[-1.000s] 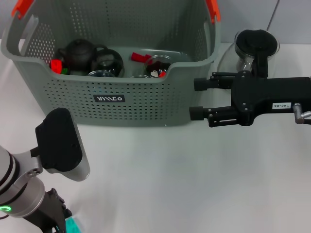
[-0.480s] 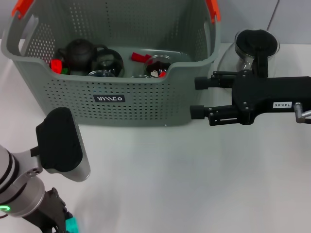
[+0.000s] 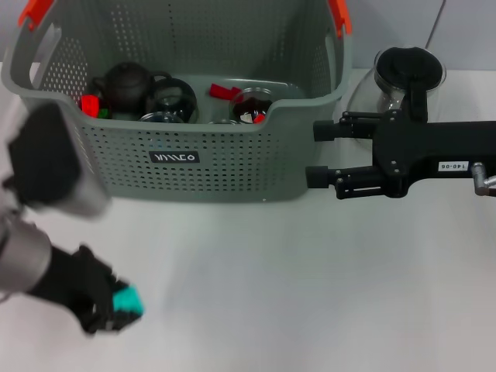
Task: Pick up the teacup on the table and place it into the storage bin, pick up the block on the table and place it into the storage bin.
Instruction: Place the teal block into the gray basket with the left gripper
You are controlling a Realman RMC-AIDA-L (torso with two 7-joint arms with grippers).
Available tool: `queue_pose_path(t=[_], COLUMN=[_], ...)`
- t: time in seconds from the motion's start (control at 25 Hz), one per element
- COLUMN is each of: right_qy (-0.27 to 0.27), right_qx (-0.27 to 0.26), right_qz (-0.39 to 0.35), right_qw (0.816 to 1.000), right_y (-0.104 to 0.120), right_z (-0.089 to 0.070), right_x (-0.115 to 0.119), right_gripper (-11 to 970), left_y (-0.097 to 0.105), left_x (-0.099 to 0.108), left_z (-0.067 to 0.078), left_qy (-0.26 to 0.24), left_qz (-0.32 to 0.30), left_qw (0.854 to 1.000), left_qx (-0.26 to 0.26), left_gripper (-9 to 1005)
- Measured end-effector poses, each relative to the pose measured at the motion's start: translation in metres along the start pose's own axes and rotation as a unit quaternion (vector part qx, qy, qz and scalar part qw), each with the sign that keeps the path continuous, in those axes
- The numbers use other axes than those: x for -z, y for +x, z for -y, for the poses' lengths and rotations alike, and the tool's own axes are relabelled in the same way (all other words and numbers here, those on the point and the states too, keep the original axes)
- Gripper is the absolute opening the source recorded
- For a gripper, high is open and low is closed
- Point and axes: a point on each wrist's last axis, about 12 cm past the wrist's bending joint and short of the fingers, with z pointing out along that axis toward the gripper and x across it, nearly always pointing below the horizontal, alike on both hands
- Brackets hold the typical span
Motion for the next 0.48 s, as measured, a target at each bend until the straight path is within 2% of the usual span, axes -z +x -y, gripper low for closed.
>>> queue_pose_path(t=[0.12,0.24,0.36,0.48], right_qy=[-0.003,-0.005,-0.007,-0.004], right_qx=[0.001,-0.001,-0.004,-0.006], right_qz=[0.0,-0.001,-0.003,-0.006], right_qw=[1.0,1.0,1.0,1.0], right_y=[0.0,0.0,0.0,0.0], right_z=[0.0,-0.001,-0.001,0.0], right_x=[0.001,0.003,0.007,0.011], right_gripper=[853,853,853,852], left_y=[0.001,0.006,0.014,0.02], left_x=[0.02,0.038,0.056,0.072], left_z=[-0.014,-0.028,-0.043,-0.061], left_qy=[0.003,0.001,-0.004,0.003], left_qz=[0.082,0.158,0.238,0.324], left_qw=[0.996,0.985,0.965,0.937], left_qx=[0.038,0.073,0.107,0.133], left_gripper=[439,449,459,469])
